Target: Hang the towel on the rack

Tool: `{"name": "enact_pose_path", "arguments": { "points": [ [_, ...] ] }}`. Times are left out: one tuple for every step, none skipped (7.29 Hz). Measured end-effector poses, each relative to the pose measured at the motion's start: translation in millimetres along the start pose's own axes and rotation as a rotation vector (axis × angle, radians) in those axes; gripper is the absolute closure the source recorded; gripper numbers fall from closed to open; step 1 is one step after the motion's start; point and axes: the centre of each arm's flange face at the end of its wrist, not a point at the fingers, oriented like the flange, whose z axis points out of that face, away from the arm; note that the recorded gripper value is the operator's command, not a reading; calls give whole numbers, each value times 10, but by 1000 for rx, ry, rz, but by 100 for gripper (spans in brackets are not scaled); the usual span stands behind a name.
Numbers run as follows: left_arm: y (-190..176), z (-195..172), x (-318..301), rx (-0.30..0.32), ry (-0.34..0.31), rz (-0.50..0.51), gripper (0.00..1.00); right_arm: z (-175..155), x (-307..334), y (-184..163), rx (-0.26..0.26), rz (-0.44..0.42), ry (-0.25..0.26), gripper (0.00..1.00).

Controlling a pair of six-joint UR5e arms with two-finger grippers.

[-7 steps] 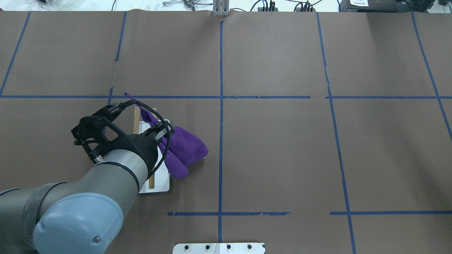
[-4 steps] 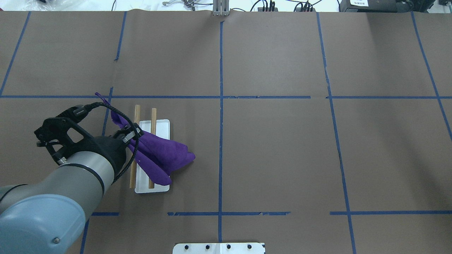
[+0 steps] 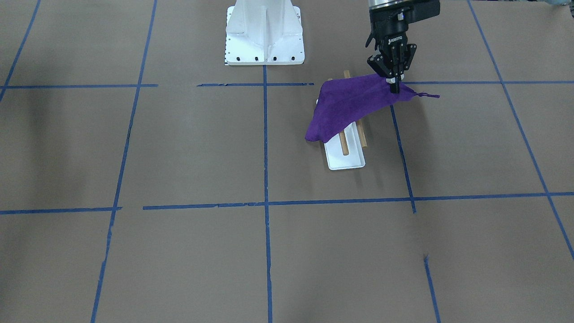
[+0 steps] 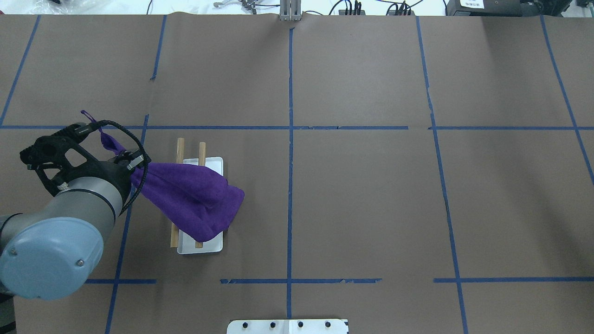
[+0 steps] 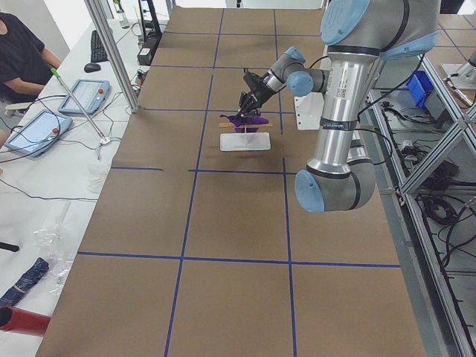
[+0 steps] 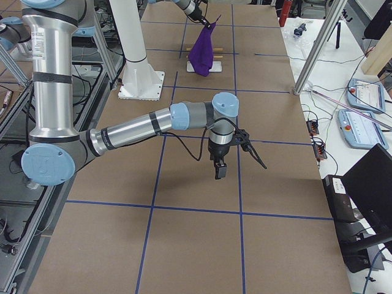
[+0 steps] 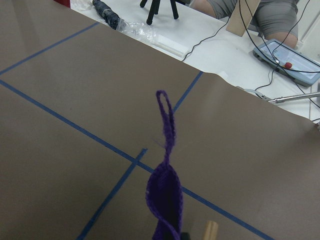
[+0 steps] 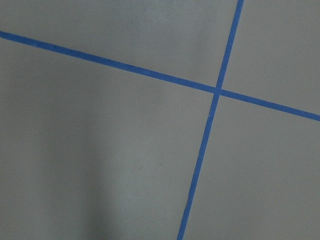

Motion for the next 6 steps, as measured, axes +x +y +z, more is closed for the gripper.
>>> {"name": "enact_pose_path", "arguments": {
  "points": [
    [69, 130, -32, 10, -27, 19, 0, -5, 5, 1, 1, 1, 0, 0],
    [140, 260, -51, 20, -51, 35, 0, -10, 12, 3, 2, 2, 0, 0],
    [175, 335, -71, 26, -66, 45, 0, -17, 20, 5, 4, 3, -1, 0],
    [180, 365, -81, 29, -72, 49, 0, -32, 35, 8, 7, 7, -3, 0],
    [153, 362, -80, 30, -71, 60, 0, -52, 53, 11, 11, 11, -4, 0],
    [61, 324, -75, 30, -65, 85, 0, -68, 58, 10, 15, 13, -6, 0]
  ]
}}
